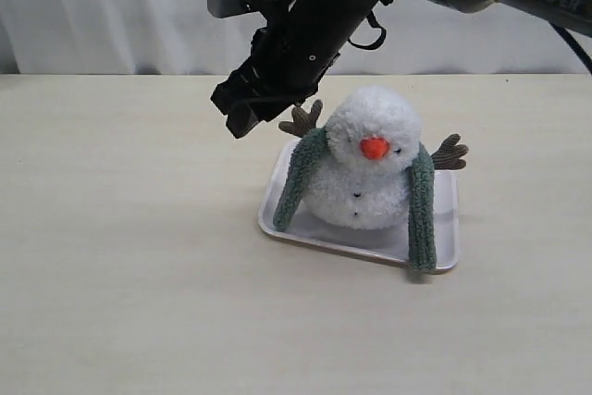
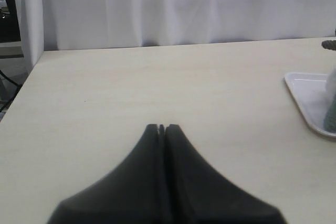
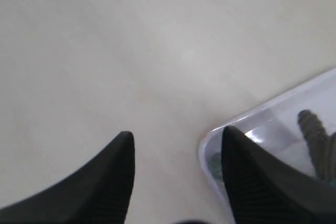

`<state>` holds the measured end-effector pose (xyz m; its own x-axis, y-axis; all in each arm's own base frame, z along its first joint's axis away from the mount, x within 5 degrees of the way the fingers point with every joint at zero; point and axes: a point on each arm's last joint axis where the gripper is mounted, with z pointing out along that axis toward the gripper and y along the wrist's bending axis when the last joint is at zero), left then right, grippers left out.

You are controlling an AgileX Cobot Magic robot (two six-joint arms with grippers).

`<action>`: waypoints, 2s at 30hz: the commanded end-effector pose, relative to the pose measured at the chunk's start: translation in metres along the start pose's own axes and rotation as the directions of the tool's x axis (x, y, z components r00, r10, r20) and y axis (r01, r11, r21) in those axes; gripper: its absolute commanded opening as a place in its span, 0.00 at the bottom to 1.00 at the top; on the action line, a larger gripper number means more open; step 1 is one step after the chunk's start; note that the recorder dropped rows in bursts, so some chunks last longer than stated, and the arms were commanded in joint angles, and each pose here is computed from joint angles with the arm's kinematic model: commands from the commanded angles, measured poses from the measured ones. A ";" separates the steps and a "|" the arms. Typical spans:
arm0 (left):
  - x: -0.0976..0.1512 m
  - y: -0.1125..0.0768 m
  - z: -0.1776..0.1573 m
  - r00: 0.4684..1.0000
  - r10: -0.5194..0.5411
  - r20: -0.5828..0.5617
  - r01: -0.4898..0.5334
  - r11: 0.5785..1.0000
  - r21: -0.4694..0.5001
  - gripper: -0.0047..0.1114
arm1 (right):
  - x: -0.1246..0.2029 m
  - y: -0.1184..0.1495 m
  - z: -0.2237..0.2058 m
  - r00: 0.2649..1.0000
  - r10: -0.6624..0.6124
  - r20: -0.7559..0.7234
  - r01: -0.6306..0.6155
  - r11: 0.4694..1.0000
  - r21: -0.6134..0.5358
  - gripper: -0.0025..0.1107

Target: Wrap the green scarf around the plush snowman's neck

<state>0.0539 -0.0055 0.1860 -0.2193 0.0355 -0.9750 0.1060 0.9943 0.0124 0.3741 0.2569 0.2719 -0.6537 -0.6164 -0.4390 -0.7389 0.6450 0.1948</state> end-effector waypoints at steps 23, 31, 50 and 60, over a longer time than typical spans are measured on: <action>0.000 0.000 0.000 1.000 0.001 0.007 -0.001 1.000 -0.002 0.04 | 0.044 0.074 0.078 0.216 -0.760 -0.613 0.969 0.244 0.038 0.49; 0.000 0.000 0.000 1.000 0.001 0.007 -0.001 1.000 -0.002 0.04 | 0.058 0.059 0.111 0.138 -0.697 -0.704 0.977 0.213 -0.020 0.54; 0.000 0.000 0.000 1.000 0.001 0.007 -0.001 1.000 -0.002 0.04 | 0.069 0.043 0.155 0.101 -0.627 -0.772 0.985 0.173 -0.012 0.24; 0.000 0.000 0.000 1.000 0.001 0.007 -0.001 1.000 -0.002 0.04 | 0.060 0.057 0.120 0.275 -0.650 -0.708 0.948 0.307 0.086 0.06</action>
<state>0.0539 -0.0055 0.1860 -0.2193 0.0355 -0.9750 0.1060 0.9943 0.0124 0.3160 0.3138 0.1373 0.1942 -0.8965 0.3982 -0.8187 -0.3717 -0.4376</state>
